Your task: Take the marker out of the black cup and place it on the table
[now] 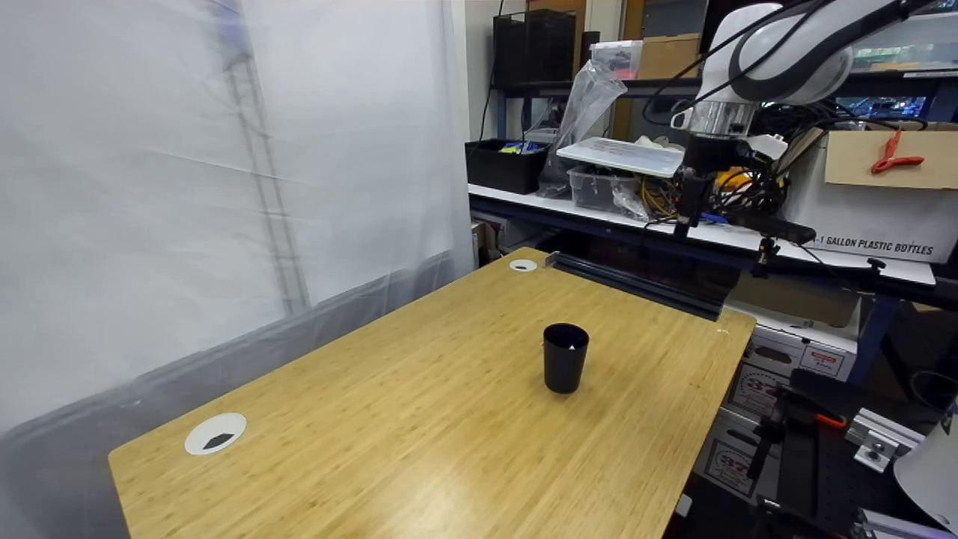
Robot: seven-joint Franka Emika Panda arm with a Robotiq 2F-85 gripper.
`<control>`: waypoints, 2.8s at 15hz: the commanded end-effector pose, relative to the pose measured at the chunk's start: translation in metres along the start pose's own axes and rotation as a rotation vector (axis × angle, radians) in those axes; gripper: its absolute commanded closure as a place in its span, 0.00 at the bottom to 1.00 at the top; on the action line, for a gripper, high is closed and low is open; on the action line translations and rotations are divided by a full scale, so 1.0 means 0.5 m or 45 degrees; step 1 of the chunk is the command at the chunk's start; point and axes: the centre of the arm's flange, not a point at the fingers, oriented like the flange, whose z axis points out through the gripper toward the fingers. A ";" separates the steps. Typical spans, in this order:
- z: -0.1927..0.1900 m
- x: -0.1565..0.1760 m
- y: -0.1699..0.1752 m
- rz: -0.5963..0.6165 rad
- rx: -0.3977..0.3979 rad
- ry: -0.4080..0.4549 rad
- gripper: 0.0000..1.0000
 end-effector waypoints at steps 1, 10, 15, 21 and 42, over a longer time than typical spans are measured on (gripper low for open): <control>-0.013 0.088 -0.008 -0.124 -0.078 -0.065 0.00; 0.119 0.232 -0.097 -0.293 -0.237 -0.248 0.00; 0.163 0.291 -0.184 -0.350 -0.300 -0.309 0.00; 0.218 0.322 -0.310 -0.462 -0.375 -0.427 0.00; 0.379 0.317 -0.379 -0.786 -0.473 -0.622 0.26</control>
